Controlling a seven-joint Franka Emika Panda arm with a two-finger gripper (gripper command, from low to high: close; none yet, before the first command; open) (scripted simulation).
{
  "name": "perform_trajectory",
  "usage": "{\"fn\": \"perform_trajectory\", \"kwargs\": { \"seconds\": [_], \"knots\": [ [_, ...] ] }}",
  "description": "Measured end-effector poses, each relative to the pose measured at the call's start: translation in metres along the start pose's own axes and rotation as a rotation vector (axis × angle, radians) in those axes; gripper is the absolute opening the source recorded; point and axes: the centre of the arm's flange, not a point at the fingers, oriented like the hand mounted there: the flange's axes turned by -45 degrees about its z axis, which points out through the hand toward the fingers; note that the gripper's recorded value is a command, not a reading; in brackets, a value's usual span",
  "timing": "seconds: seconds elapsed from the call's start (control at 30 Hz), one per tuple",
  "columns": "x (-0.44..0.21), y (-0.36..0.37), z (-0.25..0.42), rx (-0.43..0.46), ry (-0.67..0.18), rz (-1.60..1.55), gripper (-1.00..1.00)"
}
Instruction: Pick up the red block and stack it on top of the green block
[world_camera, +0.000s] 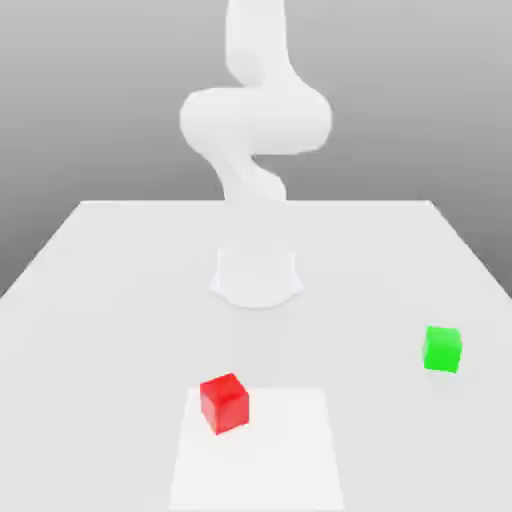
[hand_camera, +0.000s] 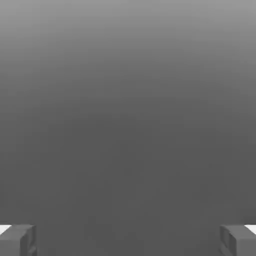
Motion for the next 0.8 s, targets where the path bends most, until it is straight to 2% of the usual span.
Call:
{"fn": "perform_trajectory", "kwargs": {
  "seconds": [0.3,0.57,0.63,0.8],
  "knots": [
    [-0.107,0.022,0.205,0.082,-0.330,-0.188,0.00],
    [-0.284,0.029,0.319,0.155,-0.661,-0.410,0.00],
    [-0.308,0.030,0.331,0.164,-0.694,-0.438,0.00],
    [-0.333,0.031,0.357,0.166,-0.702,-0.449,0.00]
  ]
}}
